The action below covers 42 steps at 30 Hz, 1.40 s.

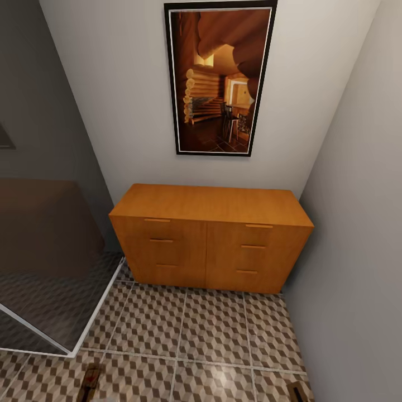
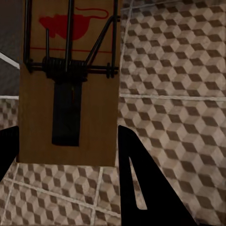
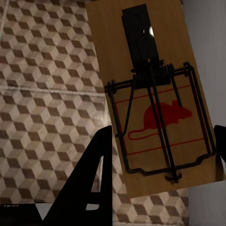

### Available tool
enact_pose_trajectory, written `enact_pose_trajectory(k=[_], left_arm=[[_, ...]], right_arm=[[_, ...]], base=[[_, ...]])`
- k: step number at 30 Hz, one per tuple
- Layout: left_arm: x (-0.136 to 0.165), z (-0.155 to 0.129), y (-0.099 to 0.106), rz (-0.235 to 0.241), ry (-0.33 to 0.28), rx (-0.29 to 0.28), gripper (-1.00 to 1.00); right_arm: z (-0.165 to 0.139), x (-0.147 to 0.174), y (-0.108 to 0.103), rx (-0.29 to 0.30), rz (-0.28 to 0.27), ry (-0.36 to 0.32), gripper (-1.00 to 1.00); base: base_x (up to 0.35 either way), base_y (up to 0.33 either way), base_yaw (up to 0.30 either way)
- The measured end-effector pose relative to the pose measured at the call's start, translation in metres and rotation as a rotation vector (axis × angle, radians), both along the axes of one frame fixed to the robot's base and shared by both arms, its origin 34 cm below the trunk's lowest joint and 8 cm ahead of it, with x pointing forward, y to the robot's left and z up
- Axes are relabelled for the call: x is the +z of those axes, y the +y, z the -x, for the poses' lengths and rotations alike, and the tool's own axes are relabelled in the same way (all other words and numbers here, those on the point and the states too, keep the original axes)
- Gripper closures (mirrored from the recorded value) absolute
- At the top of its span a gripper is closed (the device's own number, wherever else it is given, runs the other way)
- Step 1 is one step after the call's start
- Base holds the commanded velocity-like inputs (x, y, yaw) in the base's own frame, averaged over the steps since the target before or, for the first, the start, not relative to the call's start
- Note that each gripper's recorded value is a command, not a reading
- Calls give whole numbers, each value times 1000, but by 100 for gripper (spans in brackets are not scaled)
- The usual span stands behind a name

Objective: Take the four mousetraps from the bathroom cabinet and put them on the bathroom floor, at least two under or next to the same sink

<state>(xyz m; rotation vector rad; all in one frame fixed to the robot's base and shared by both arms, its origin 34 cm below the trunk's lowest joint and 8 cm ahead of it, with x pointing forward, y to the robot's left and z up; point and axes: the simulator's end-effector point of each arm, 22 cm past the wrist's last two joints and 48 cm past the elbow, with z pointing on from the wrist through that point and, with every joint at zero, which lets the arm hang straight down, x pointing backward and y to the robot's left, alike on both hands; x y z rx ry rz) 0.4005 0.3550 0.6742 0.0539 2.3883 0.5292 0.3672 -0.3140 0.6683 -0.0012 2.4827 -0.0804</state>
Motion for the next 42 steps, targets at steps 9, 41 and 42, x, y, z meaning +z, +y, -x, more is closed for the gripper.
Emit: enact_pose_trajectory(k=[9, 41, 42], left_arm=[[5, -3, 1, -17, -27, 29, 100], [2, -3, -18, 12, -25, 26, 100], [2, -3, -18, 12, -25, 26, 100]], right_arm=[[1, 0, 3, 5, -3, 1, 100], [0, 2, 7, 7, -7, -24, 100], [0, 2, 7, 6, -7, -24, 100]], base=[[0, 0, 0], [0, 0, 0], [0, 0, 0]])
